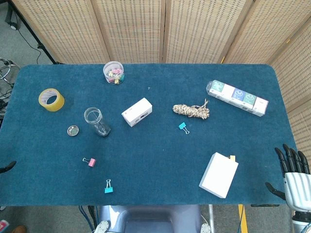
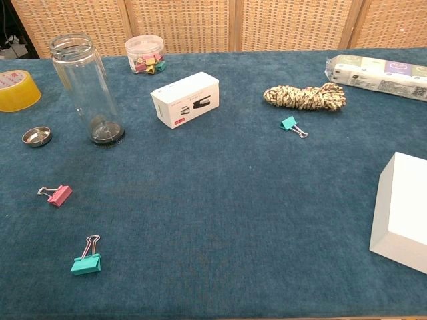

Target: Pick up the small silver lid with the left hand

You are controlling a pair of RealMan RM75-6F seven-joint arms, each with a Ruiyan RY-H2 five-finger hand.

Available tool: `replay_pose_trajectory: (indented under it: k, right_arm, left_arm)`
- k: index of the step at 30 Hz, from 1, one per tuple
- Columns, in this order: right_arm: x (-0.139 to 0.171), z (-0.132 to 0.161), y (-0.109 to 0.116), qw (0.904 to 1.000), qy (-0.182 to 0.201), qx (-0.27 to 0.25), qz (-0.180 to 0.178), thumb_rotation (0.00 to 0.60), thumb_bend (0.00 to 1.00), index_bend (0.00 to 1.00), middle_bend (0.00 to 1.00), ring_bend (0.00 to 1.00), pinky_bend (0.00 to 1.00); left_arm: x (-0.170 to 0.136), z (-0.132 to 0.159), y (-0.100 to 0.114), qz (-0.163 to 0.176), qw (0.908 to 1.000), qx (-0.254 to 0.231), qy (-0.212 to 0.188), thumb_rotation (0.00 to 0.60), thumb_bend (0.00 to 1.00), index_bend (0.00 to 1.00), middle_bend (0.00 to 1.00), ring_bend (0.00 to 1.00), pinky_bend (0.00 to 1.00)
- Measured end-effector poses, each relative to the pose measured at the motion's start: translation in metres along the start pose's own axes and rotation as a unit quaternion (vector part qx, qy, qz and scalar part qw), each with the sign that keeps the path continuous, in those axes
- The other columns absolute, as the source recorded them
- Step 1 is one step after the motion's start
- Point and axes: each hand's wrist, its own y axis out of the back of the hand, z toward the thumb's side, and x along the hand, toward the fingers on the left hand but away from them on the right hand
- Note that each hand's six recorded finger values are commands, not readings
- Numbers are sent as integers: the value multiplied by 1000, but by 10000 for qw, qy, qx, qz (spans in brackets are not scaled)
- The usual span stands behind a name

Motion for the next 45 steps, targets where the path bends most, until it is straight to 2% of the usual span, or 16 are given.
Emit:
replay_pose_trajectory:
  k: [9, 13, 16, 20, 22, 27, 32, 38, 45]
  right_arm:
    - [1, -1, -1, 10000, -18, -40, 35, 600, 0, 0, 0, 0, 0]
    - [-1, -3, -2, 10000, -54, -48, 42, 600, 0, 0, 0, 0, 0]
    - [-1, -5, -2, 9999, -85, -64, 48, 600, 0, 0, 0, 0, 0]
    - [-3, -7, -1, 9999, -132, -107, 28, 600, 0, 0, 0, 0, 0]
    - [-4, -9, -1, 9998, -155, -106, 35, 600, 0, 0, 0, 0, 0]
    - [-6, -13, -4, 9996, -238, -127, 88, 600, 0, 0, 0, 0, 0]
    - [-8, -16, -5, 9994, -293, -143, 90, 600, 0, 0, 0, 0, 0]
    - [-10, -19, -9, 9992, -338, -139, 178, 600, 0, 0, 0, 0, 0]
    - [-11, -20, -11, 9990, -366, -152, 182, 600, 0, 0, 0, 0, 0]
  left_arm:
    - [3, 1, -5, -105, 9999, -6, -28, 600, 28, 0, 0, 0, 0]
    - [15, 5, -6, -160, 9998, -95, -114, 600, 40, 22, 0, 0, 0]
    - [29, 10, -9, -263, 9994, -126, -196, 600, 46, 125, 0, 0, 0]
    - [59, 24, -17, -484, 9981, -110, -358, 600, 88, 326, 0, 0, 0]
    - [74, 32, -22, -577, 9973, -58, -459, 600, 105, 386, 0, 0, 0]
    - [113, 52, -43, -895, 9935, 155, -685, 600, 174, 422, 0, 0, 0]
    - [141, 67, -67, -1125, 9909, 205, -714, 600, 238, 441, 0, 0, 0]
    - [161, 83, -98, -1417, 9869, 154, -757, 600, 265, 451, 0, 0, 0]
    - [167, 101, -127, -1605, 9825, 241, -911, 600, 268, 483, 0, 0, 0]
